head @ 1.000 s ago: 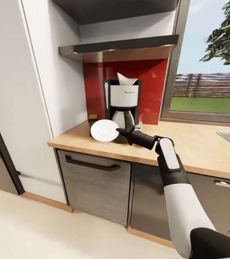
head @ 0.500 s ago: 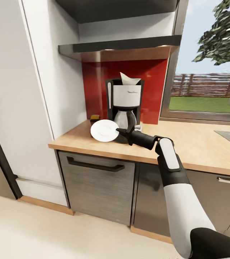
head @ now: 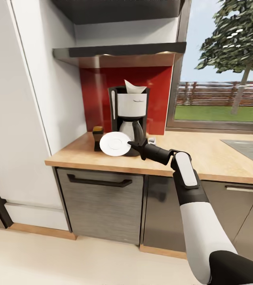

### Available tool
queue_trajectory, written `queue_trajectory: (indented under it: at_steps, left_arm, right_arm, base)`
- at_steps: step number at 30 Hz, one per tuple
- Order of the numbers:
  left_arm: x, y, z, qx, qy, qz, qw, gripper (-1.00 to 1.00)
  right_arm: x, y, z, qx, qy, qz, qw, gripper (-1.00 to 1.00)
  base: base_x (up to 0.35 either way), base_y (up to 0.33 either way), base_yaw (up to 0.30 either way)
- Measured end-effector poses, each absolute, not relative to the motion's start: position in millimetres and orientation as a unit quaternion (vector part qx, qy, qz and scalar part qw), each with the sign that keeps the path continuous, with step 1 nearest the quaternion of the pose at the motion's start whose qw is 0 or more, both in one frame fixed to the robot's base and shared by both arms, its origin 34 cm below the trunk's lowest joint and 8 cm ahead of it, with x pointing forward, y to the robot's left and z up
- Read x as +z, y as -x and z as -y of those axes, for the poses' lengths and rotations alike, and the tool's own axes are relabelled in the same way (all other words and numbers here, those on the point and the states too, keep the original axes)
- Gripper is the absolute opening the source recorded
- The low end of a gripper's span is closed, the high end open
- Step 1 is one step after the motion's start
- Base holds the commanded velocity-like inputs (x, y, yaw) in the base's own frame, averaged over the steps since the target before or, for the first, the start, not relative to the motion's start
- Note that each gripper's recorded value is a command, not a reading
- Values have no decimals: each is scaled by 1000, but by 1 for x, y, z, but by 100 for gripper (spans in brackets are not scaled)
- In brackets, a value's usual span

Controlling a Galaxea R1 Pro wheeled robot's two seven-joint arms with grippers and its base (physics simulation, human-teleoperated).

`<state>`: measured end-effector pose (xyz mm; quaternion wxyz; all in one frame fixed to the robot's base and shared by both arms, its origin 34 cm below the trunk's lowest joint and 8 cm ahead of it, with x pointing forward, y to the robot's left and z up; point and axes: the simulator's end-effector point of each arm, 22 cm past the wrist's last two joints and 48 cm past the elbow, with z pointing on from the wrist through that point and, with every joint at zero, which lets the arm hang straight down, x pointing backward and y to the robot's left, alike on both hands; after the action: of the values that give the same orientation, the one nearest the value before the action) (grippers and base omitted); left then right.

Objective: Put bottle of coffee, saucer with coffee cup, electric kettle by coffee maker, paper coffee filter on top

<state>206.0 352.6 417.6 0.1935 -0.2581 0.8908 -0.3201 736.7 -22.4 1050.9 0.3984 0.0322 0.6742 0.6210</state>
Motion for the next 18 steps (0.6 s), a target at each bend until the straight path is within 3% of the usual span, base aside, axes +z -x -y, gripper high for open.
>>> queue_trajectory:
  at_steps: [11, 18]
  left_arm:
    - [418, -206, -353, -320, 258, -891, 194, 100]
    - [418, -206, -353, -320, 258, -891, 194, 100]
  right_arm:
    - [1051, -737, 22, 620, -32, -675, 399, -100]
    - [1050, -737, 22, 620, -33, -675, 398, -100]
  base:
    - [11, 102, -207]
    - [49, 279, -31]
